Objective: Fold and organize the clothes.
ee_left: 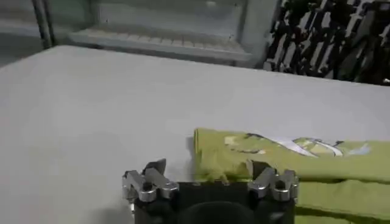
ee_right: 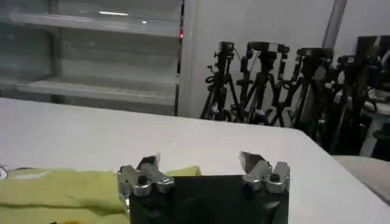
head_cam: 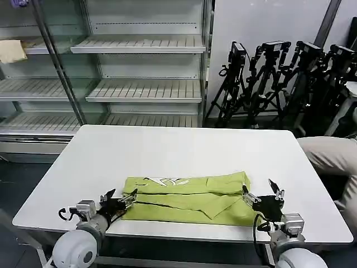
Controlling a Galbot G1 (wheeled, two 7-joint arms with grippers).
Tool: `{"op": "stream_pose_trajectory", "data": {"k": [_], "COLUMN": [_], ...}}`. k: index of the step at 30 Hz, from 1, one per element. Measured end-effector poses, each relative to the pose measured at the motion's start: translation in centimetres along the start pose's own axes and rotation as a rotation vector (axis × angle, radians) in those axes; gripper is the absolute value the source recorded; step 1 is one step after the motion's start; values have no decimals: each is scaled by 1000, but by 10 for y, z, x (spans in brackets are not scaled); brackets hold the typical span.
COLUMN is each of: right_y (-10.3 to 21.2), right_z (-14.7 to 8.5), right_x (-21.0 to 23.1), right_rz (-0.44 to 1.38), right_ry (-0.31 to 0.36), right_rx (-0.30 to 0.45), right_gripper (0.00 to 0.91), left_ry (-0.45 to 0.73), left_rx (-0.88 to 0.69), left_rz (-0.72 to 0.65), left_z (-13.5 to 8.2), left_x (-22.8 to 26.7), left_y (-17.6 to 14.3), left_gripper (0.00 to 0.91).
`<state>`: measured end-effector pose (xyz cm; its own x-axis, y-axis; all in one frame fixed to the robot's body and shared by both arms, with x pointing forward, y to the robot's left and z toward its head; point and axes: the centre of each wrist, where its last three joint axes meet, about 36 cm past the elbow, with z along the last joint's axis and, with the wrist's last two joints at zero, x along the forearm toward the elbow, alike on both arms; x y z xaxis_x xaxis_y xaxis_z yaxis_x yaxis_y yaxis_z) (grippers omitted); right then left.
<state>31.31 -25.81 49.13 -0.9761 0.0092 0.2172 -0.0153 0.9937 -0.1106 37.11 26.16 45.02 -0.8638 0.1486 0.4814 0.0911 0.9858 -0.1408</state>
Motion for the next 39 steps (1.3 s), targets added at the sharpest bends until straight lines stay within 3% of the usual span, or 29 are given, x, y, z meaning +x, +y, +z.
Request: {"op": "stream_pose_trajectory", "data": {"k": [20,26,33,39], "right_y": [0,-3,-9,-13], "right_z": [1,0,3,7], "right_x": [10,14,16,15], "right_rz": [21,26,42,47], "right_ry": [-9,-17,-28,-41], "right_rx": [12,13,15,19], "right_gripper": [907,907,907,907], "left_ry": [27,5,-28,-74], "left_rx": [22,-12,-99,-205], "left_rz": [22,21,-46,-142], "left_z": [14,9,-3,-22], "left_x": [-8,-11,-7,6], "left_y": [-19,-13,29,91], "left_gripper": [10,10,10,10]}}
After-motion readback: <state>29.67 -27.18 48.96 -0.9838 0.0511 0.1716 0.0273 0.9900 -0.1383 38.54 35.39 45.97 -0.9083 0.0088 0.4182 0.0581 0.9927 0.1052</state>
